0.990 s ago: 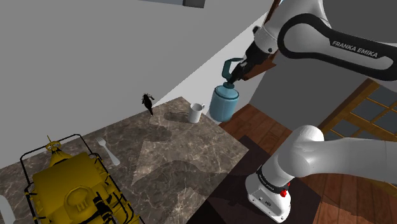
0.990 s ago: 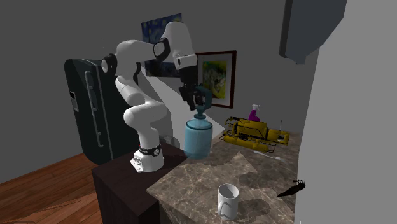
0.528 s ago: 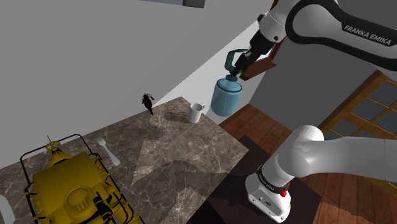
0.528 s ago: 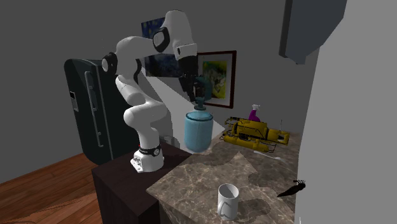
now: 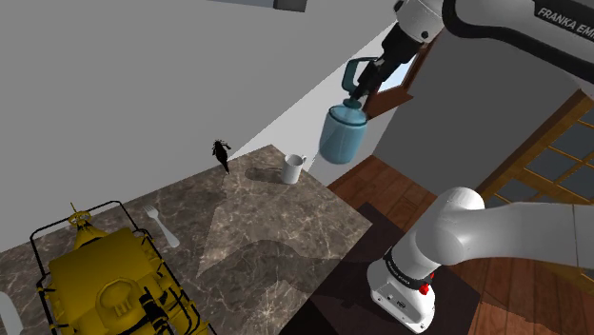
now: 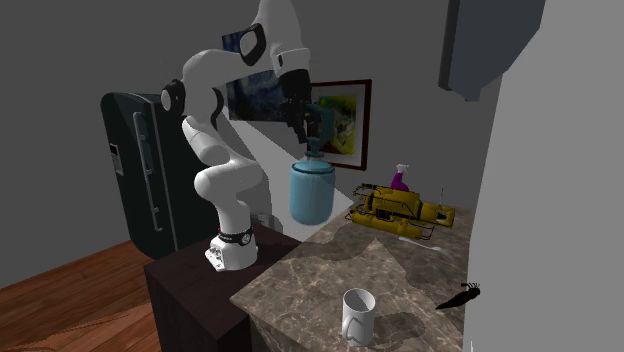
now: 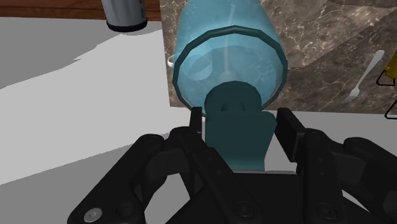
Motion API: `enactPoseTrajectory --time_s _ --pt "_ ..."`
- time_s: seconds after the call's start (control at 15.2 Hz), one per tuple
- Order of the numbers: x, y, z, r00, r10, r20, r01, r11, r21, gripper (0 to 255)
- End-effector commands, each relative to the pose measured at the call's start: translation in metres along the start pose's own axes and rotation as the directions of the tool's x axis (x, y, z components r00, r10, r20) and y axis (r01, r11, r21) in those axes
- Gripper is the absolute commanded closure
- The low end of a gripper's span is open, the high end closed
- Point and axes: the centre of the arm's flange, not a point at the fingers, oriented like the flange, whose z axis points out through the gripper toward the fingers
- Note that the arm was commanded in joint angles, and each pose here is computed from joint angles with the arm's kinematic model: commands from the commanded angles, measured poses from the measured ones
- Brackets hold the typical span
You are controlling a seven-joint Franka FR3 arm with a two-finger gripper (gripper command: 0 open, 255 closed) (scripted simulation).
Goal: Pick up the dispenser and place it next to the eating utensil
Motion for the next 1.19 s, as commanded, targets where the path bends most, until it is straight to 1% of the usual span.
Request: enactPoseTrajectory --time_s 0.0,1.12 --pt "0.003 0.001 -0.01 1.0 0.0 -0.001 0.0 1.0 0.0 255" --pt "0.03 0.001 -0.096 1.0 0.0 -0.001 0.0 1.0 0.0 255"
